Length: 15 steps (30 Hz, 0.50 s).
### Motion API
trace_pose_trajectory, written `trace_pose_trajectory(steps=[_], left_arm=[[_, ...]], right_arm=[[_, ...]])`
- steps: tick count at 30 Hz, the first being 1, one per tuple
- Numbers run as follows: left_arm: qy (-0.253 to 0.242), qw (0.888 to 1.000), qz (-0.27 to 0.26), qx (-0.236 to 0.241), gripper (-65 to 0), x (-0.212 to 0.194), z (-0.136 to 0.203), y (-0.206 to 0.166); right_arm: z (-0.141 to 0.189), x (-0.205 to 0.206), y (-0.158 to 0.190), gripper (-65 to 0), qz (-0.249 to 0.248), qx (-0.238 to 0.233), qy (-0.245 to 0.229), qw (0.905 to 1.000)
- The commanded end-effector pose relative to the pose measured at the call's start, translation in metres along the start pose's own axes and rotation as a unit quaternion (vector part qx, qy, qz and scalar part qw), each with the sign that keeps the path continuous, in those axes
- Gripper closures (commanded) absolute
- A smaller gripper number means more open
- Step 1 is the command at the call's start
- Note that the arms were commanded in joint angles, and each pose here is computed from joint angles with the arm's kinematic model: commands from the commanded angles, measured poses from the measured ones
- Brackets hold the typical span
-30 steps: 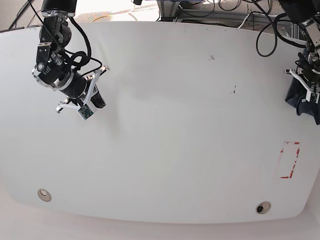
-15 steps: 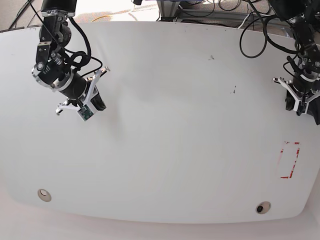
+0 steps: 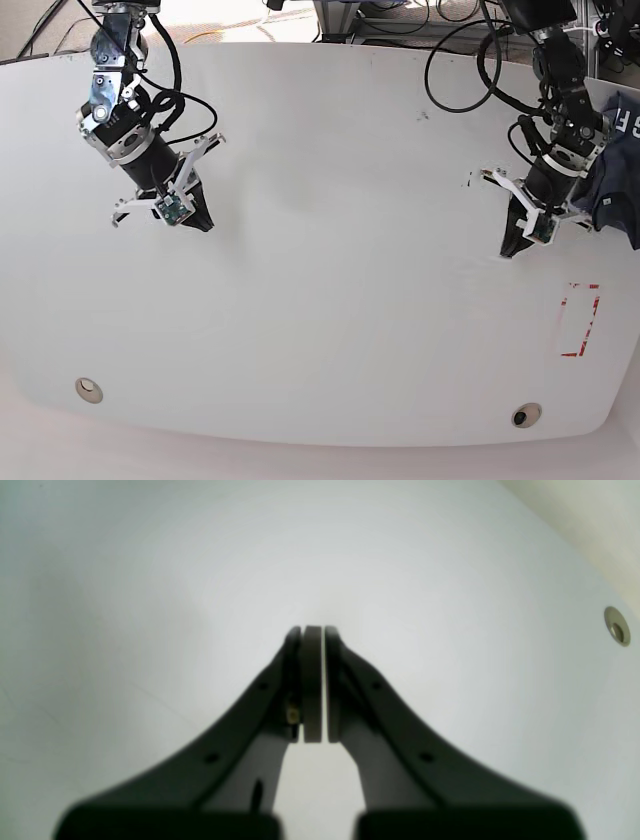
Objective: Layout the t-shirt on the table in an organized manner, then fold the t-shirt properly
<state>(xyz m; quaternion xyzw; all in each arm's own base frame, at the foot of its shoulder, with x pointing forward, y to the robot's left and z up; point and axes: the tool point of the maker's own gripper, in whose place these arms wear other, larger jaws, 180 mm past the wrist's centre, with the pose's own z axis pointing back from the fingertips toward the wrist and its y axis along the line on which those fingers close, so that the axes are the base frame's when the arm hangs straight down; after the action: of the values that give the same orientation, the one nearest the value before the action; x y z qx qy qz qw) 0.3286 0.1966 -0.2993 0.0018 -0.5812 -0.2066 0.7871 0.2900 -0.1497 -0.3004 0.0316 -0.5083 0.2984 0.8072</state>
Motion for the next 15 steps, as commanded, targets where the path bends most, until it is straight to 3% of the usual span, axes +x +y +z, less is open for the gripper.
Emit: trace_pose_trajectory(steps=[1,7,15], left_arm=[[-0.038,0.999,0.006,-0.009,0.0,0.018,0.001,-0.013],[-0.049,0.998,0.039,-0.024,0.0,0.013,0.005,-0.050],[-0.023,0.997,0.057,-0.046,0.0,-0.013,0.039,-0.085]], right_arm=[[0.007,0.009,-0.008,-0.3,-0.011,-0.025,-0.033,0.9991],[0.024,-0.010,-0.017,-0.3,-0.068,-0.068,-0.059,0.9936],[0.048,-0.051,0.002,-0.3,-0.110,-0.067,-0.044,0.9906]])
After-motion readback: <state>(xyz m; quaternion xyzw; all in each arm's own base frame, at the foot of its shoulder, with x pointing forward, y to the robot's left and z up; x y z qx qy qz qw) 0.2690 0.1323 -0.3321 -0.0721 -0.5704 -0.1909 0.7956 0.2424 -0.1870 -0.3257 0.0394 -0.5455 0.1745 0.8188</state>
